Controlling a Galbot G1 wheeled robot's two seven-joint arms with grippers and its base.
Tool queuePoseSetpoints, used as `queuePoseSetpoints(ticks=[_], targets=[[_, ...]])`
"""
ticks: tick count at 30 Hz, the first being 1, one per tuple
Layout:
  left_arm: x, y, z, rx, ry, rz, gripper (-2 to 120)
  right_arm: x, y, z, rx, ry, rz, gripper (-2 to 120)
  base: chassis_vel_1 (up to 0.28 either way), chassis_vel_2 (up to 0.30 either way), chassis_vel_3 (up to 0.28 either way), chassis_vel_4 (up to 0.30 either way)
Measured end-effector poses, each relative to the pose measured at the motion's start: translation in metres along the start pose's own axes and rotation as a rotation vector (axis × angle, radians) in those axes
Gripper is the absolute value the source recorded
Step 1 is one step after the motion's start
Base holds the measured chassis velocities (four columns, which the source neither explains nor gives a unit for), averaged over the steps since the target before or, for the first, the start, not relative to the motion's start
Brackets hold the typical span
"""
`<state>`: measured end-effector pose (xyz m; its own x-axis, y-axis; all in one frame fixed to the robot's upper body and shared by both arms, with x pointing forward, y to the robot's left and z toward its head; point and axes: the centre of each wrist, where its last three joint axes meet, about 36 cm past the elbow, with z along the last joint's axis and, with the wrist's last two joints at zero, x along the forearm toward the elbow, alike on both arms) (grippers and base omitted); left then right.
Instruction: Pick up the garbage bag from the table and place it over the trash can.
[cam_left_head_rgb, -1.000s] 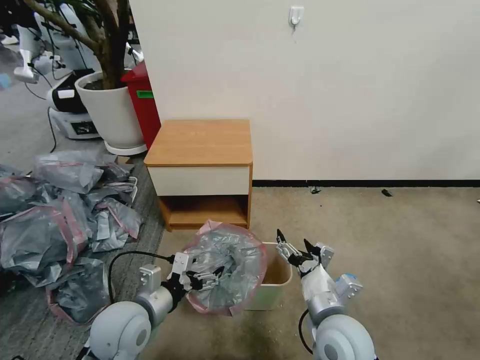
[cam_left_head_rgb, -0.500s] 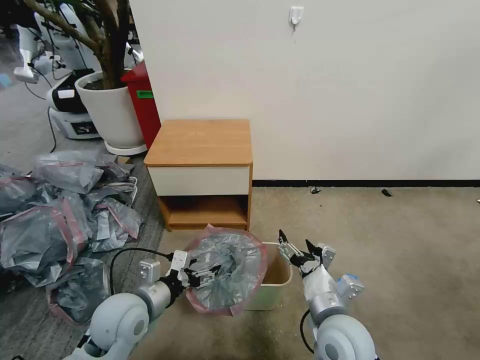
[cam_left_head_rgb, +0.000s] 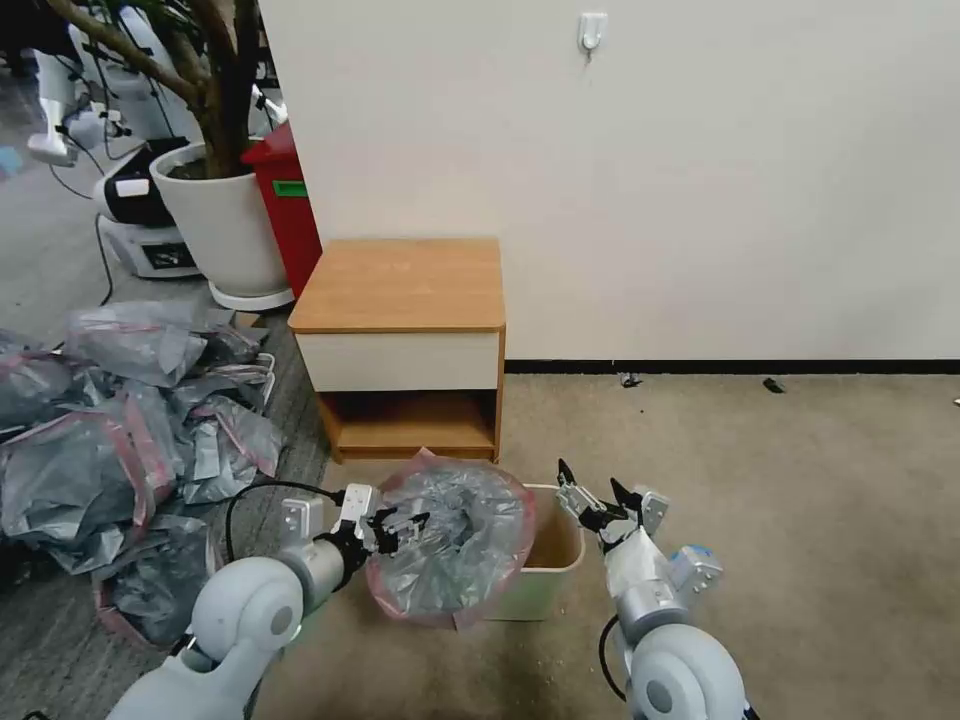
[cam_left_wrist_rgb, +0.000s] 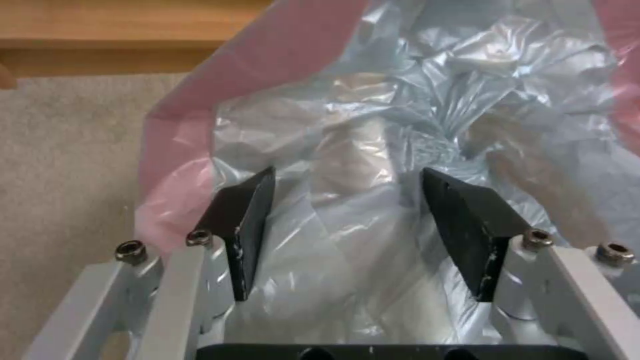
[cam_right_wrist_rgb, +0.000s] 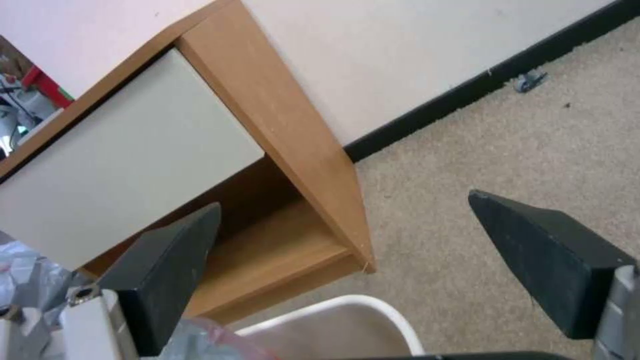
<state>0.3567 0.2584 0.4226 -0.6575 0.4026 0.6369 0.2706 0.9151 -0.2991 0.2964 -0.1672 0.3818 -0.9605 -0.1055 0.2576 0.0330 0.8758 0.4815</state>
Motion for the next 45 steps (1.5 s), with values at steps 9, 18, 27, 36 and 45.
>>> queuePoseSetpoints(ticks=[9, 18, 27, 36, 45], targets=[[-0.008, 0.0, -0.003, -0.004, 0.055, -0.005, 61, -0.004, -0.002, 0.002, 0.001, 0.0, 0.006, 96, 0.0, 0.0, 0.0, 0.0], [-0.019, -0.006, -0.004, 0.022, 0.096, -0.018, 61, -0.009, -0.002, 0.003, -0.001, -0.002, 0.007, 96, 0.0, 0.0, 0.0, 0.0], [-0.025, -0.01, -0.005, 0.03, 0.125, -0.03, 59, -0.01, -0.002, 0.005, -0.006, 0.001, 0.012, 96, 0.0, 0.0, 0.0, 0.0], [-0.031, -0.013, -0.003, 0.038, 0.152, -0.039, 54, -0.01, -0.001, 0.007, -0.009, 0.002, 0.013, 96, 0.0, 0.0, 0.0, 0.0], [-0.04, -0.017, -0.005, 0.063, 0.181, -0.052, 40, -0.011, -0.001, 0.007, -0.012, 0.001, 0.014, 96, 0.0, 0.0, 0.0, 0.0]])
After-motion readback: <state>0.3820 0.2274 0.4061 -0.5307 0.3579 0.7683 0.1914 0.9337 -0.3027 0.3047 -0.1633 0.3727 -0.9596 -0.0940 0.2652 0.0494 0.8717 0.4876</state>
